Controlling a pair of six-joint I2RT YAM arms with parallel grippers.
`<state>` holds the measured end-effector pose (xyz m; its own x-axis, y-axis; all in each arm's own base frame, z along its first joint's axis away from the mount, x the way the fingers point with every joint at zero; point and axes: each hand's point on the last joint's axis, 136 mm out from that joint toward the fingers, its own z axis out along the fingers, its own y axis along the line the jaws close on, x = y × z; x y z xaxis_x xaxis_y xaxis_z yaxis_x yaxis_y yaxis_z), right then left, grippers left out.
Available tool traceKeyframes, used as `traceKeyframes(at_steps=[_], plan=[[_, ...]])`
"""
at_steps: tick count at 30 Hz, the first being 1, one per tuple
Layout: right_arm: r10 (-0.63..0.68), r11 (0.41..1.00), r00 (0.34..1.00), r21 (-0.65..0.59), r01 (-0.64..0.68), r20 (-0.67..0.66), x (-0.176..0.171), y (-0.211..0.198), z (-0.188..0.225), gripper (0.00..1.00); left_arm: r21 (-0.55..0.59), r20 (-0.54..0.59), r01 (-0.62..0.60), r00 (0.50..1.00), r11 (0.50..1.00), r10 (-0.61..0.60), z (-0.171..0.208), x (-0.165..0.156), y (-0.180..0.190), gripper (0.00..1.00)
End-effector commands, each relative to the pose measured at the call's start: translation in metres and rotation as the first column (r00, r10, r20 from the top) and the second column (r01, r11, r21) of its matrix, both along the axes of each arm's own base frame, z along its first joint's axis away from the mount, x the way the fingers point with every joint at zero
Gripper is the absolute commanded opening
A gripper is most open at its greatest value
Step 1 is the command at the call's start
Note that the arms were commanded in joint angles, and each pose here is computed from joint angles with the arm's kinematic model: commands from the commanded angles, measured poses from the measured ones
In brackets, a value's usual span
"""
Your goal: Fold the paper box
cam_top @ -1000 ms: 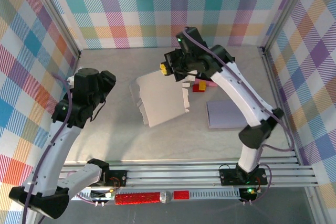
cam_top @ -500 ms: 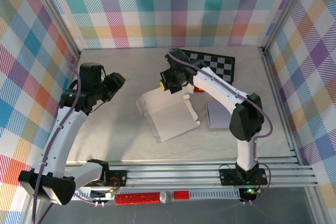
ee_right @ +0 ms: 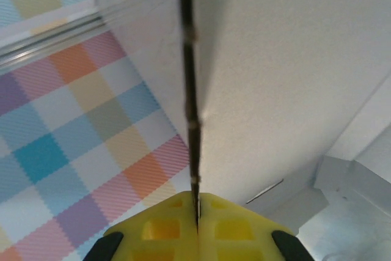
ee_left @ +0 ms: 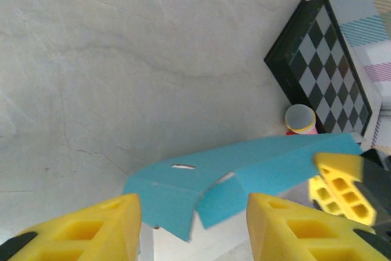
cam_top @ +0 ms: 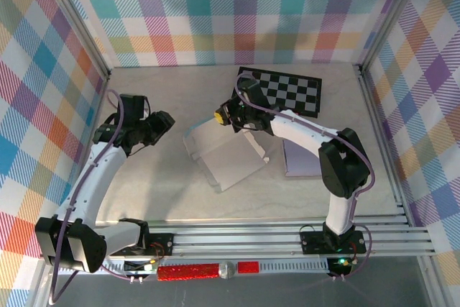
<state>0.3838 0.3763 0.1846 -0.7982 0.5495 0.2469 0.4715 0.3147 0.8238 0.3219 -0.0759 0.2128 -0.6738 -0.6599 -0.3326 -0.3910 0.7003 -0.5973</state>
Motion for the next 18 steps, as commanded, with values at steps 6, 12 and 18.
traceKeyframes(at_steps=[6,12,18], plan=[[0.201,0.967,0.959,0.116,-0.227,0.198,-0.014,0.001,0.019,0.0,0.055,0.028,-0.001,1.0,0.998,-0.001,-0.02,-0.008,0.019,0.43],[0.255,0.942,0.92,0.141,-0.306,0.297,-0.022,-0.006,0.014,0.0,0.082,0.015,0.072,0.997,0.994,-0.073,-0.045,-0.016,0.016,0.36],[0.295,0.929,0.907,0.133,-0.346,0.301,-0.03,-0.012,-0.006,0.0,0.055,0.018,0.129,0.991,0.99,-0.131,-0.063,-0.026,0.006,0.29]])
